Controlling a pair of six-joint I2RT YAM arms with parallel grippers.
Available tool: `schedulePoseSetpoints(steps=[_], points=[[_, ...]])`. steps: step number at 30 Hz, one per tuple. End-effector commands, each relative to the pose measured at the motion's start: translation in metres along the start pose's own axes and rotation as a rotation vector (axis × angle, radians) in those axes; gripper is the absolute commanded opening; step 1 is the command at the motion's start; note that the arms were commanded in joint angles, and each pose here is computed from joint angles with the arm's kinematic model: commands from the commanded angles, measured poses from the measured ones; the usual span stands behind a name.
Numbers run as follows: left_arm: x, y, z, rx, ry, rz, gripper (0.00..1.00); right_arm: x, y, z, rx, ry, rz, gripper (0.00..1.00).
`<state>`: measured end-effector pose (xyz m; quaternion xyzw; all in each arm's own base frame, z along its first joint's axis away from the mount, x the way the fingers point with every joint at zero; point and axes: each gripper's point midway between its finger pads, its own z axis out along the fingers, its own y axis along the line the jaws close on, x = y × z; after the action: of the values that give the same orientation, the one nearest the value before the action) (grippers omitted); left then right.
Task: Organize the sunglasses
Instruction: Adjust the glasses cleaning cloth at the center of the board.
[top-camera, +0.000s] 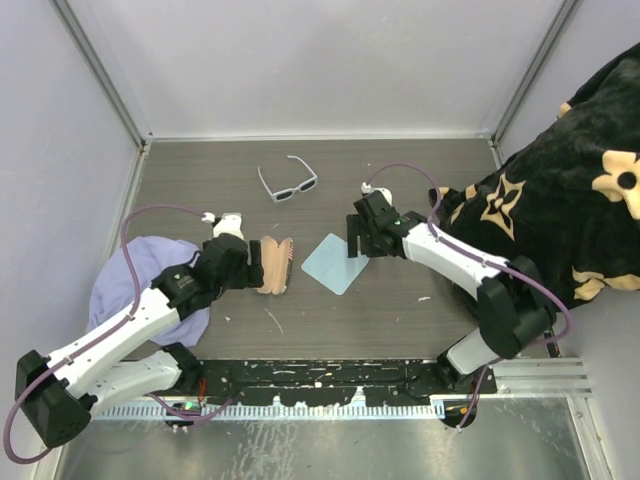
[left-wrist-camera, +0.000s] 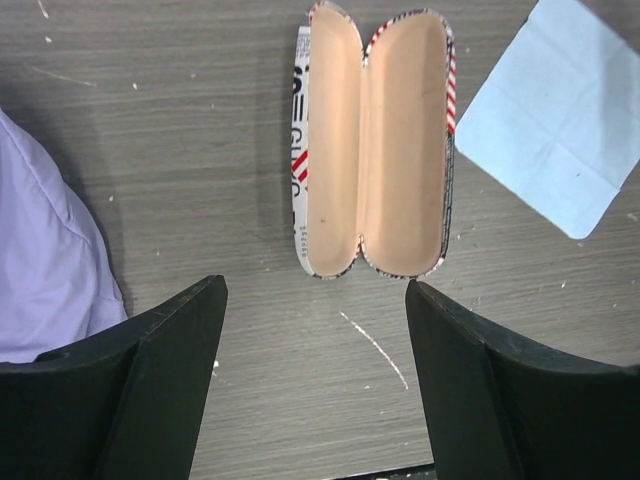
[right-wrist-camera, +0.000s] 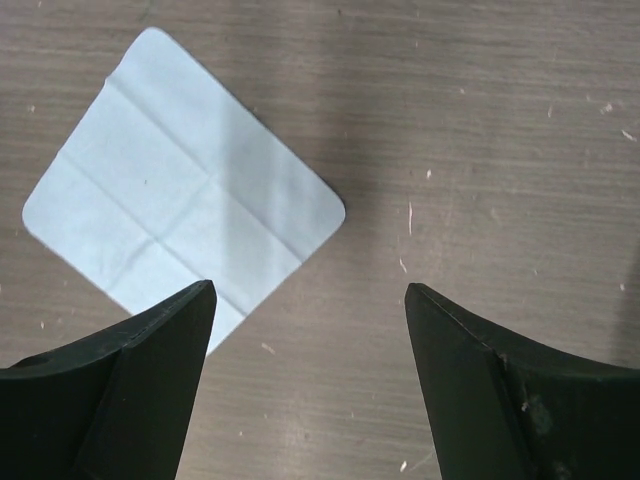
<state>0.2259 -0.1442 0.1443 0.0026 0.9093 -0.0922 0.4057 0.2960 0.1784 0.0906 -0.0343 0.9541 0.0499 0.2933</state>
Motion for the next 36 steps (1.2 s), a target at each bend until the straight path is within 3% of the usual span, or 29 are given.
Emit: schedulePoseSetpoints(steps=[1,7,13,36], points=[[0.010,-0.002,0.000,0.016,0.047,-0.018,0.74,-0.033,0.009,0.019,-0.054,-0.032,-0.001,0.80],[0.014,0.001,-0.007,0.034,0.038,-0.038,0.74,-0.030,0.009,0.051,-0.072,0.059,-0.026,0.73],[0.021,0.007,-0.011,0.026,0.046,-0.049,0.75,-0.018,-0.004,0.070,0.016,0.123,-0.059,0.72],[0.017,0.004,-0.013,0.041,0.044,-0.038,0.75,0.027,-0.004,0.075,0.052,0.234,-0.091,0.44]])
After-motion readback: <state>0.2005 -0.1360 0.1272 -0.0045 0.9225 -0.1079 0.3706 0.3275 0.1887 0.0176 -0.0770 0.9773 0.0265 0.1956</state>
